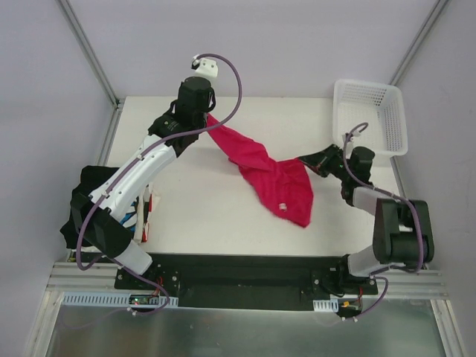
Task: Fold and stack the t-shirts
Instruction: Flatten out the tshirt
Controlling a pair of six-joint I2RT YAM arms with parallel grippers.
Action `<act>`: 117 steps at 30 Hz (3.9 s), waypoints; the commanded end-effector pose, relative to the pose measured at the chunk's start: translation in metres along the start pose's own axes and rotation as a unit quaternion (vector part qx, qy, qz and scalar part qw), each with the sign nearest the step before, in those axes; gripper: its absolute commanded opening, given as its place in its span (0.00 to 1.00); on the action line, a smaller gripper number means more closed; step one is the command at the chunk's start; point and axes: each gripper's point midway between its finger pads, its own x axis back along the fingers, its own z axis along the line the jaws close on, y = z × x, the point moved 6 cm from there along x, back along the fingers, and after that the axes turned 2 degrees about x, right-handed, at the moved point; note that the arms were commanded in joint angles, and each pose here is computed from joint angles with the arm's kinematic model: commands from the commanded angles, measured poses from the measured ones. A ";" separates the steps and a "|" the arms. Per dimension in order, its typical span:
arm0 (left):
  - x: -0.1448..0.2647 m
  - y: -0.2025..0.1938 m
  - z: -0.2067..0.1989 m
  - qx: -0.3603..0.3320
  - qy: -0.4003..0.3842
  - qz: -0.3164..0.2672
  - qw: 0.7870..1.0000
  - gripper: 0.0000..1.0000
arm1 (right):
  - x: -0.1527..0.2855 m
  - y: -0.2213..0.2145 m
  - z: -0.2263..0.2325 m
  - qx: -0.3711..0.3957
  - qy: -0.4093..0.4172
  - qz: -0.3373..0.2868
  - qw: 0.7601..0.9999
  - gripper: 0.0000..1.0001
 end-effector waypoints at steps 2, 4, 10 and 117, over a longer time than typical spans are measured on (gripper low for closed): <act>-0.011 -0.011 0.000 0.036 0.015 -0.004 0.999 0.00 | 0.041 0.024 0.025 0.066 -0.021 -0.099 0.993 0.01; -0.015 -0.021 -0.005 0.030 0.012 0.008 0.999 0.27 | 0.047 0.025 0.037 0.101 -0.020 -0.106 0.989 0.01; -0.021 -0.049 -0.017 0.038 -0.002 0.038 0.999 0.99 | 0.048 0.026 0.049 0.105 -0.003 -0.096 0.990 0.01; 0.030 -0.037 -0.242 0.069 -0.612 -0.136 0.776 0.00 | 0.023 0.010 0.102 0.103 0.071 0.048 0.991 0.45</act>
